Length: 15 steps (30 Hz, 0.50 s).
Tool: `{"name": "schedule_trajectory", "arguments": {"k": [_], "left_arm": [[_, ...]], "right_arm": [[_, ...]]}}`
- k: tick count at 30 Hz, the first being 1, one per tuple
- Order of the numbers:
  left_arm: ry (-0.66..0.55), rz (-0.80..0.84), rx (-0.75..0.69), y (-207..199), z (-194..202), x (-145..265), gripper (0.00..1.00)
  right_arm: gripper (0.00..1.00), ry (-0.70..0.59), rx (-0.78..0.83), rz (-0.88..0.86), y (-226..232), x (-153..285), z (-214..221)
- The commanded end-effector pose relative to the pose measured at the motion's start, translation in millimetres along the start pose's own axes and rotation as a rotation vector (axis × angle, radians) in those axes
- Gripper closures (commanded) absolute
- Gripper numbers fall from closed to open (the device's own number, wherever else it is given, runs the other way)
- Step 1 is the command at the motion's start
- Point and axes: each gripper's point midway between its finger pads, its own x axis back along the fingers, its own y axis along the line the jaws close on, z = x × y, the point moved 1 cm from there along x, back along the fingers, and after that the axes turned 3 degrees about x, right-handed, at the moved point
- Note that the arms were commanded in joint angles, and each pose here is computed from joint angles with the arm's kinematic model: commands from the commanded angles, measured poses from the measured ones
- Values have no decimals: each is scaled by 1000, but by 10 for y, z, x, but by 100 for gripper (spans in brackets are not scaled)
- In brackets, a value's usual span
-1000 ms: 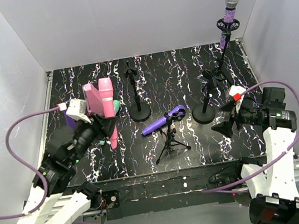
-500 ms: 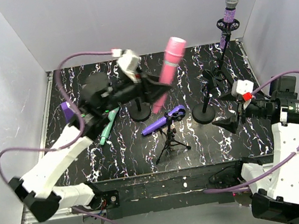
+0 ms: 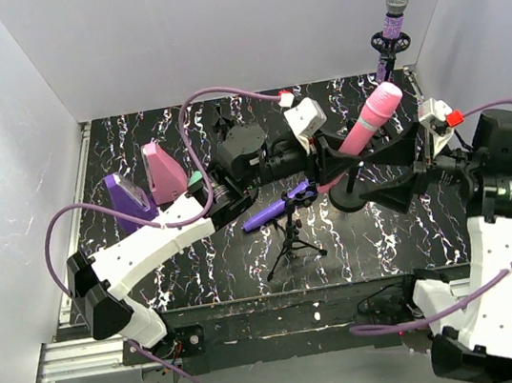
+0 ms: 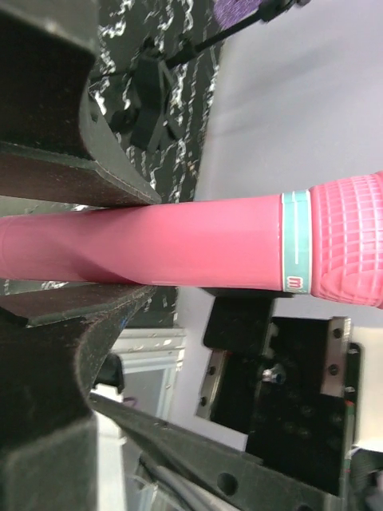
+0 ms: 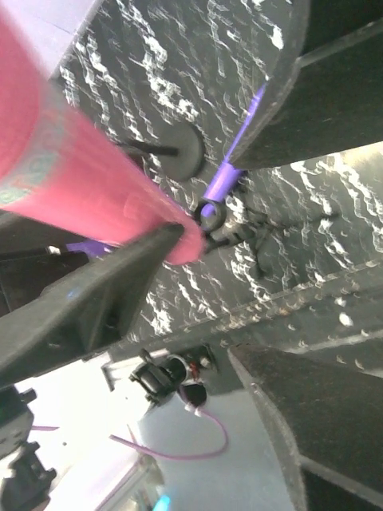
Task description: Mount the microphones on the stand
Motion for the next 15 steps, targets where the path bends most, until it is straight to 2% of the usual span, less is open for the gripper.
{"name": "schedule_trajectory", "arguments": {"k": [1,6,15], "left_arm": [[-148,-30,-66,-1,-423,24,100],[-161,-28,-48,-6,-412,-18,100],[-174,-40,-29,-39,-406,20,100]], "right_arm": [[4,-64,-103,27,61,-12,-382],[7,-141,-162,87,-167,-40,-650],[10,-274,-133,143,-200,-85,-1045]]}}
